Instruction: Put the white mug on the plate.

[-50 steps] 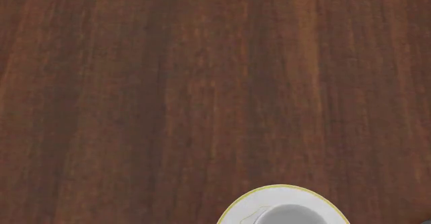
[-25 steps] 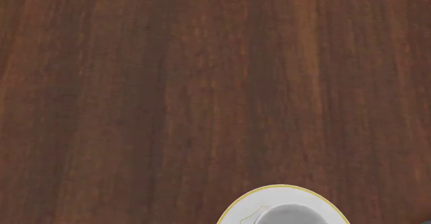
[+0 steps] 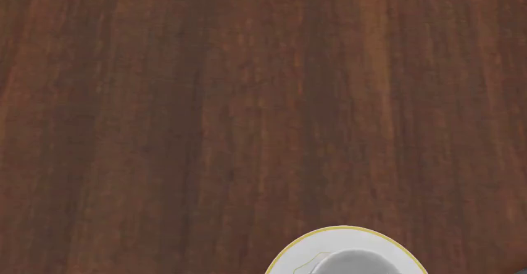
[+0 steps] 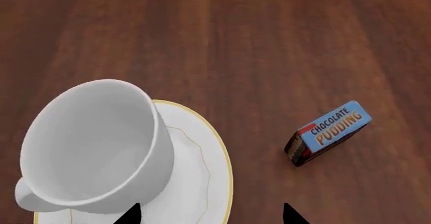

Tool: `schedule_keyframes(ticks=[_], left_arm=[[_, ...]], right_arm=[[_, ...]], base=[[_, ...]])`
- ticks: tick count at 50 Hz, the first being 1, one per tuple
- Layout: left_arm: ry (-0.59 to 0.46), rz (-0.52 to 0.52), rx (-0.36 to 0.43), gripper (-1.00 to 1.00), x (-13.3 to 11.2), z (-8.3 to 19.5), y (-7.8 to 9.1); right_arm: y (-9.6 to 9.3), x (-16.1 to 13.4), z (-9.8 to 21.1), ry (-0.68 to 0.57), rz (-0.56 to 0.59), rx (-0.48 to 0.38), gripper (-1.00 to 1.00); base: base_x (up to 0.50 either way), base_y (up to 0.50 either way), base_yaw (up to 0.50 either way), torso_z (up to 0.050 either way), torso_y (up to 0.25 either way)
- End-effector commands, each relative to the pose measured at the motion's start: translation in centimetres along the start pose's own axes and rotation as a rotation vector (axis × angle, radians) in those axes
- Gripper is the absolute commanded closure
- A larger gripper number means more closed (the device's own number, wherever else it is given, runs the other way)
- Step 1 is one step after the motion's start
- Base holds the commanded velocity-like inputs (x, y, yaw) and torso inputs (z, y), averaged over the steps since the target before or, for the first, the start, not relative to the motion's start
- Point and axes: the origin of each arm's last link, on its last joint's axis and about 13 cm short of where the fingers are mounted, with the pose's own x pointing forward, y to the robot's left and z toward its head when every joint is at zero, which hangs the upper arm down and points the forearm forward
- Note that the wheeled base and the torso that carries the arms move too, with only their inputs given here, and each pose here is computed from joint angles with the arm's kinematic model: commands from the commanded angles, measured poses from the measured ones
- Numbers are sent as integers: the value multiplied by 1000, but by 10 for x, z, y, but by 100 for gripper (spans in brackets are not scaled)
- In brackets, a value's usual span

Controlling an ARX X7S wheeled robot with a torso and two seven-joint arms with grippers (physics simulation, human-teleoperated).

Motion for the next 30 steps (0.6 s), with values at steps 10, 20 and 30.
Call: schedule_keyframes(ticks=[10,20,30], left_arm=[[-44,148,-11,-100,-29,-2,-1],[-87,214,22,-100,-43,3,-4],[-91,271,16,-100,-53,9,-5]], right_arm=[[4,4,3,1,39,-9,-100],[1,1,3,-5,40,5,-100],[0,0,0,-2,46,11,-100]], base=[[0,0,0,0,0],[0,0,0,0,0],[0,0,0,0,0]])
